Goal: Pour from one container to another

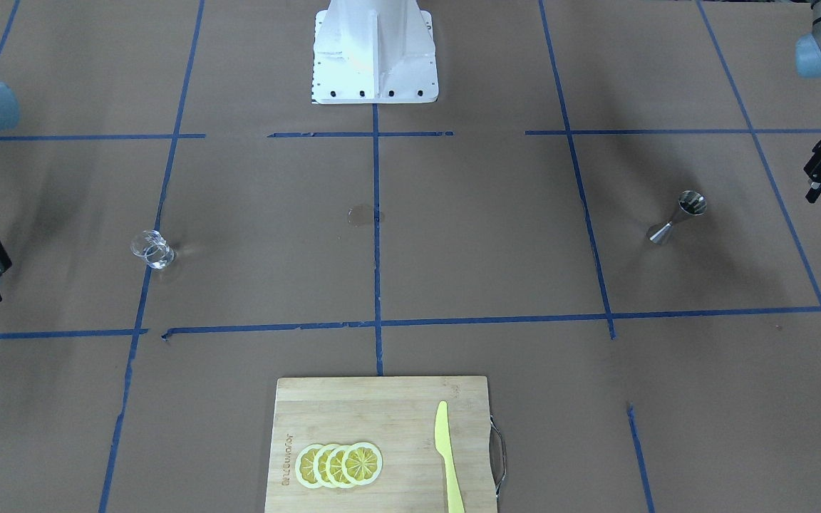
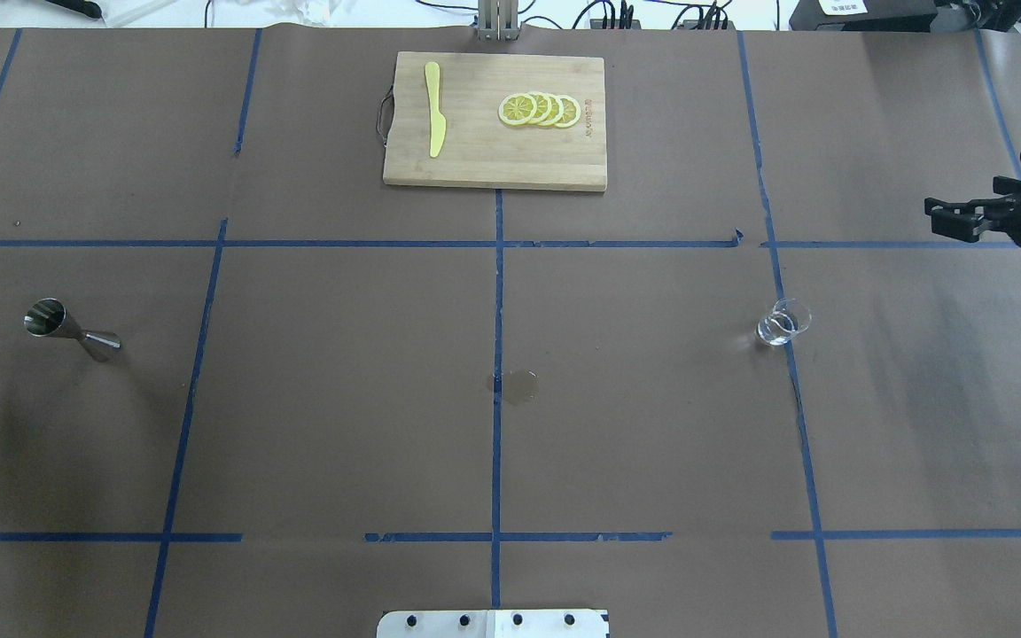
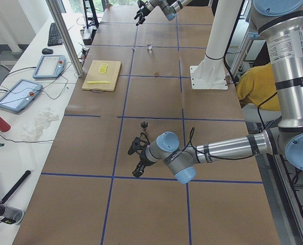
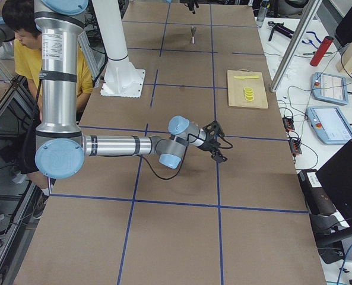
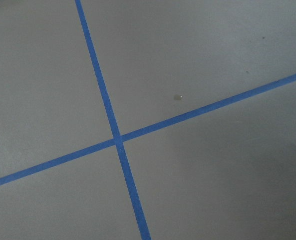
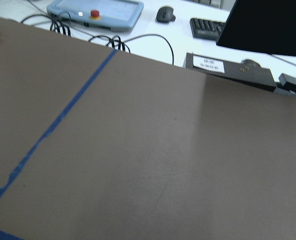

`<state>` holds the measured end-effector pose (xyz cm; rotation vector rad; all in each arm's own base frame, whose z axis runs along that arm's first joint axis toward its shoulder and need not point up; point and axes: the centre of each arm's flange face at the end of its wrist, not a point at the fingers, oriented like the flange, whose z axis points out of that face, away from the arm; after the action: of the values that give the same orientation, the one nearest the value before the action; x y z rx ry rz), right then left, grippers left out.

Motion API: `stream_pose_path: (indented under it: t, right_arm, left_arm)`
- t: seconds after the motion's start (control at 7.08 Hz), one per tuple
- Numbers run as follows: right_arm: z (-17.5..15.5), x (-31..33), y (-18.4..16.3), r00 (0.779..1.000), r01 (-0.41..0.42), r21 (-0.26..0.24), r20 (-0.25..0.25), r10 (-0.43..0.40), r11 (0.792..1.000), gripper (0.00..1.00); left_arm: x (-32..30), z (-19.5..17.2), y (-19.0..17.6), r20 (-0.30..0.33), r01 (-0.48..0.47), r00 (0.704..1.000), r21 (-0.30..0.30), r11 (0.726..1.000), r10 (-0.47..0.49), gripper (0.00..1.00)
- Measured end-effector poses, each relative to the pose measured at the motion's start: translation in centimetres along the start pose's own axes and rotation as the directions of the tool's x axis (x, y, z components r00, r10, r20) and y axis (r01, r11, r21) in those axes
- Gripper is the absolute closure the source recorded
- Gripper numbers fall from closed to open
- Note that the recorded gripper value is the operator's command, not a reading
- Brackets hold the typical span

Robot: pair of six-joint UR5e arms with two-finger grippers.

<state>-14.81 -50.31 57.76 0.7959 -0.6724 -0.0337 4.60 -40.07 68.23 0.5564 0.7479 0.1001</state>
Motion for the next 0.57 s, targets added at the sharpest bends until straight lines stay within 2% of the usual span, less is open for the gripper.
stream_pose_path:
  t: [0.14,0.28,0.57]
  right_arm:
    - [-1.1,4.0,-2.3,0.999,0.035,-0.115,0.026,-0.033,0.993,0.0]
    - [-2.8,8.3,-3.5,0.996,0.072,-0.227,0.064,-0.059,0.971,0.0]
    - [-6.0,15.5,-3.0,0.983,0.162,-0.407,0.15,-0.109,0.899,0.0]
  left_arm:
    - [-1.1,-0.6,-1.6,-0.019,0.037,0.999,-0.031,0.999,-0.037,0.0]
    - [-2.7,-1.4,-3.4,-0.033,0.047,0.998,-0.074,0.996,-0.049,0.0]
    - [-5.8,-3.9,-6.4,-0.025,-0.005,1.0,-0.166,0.986,0.001,0.0]
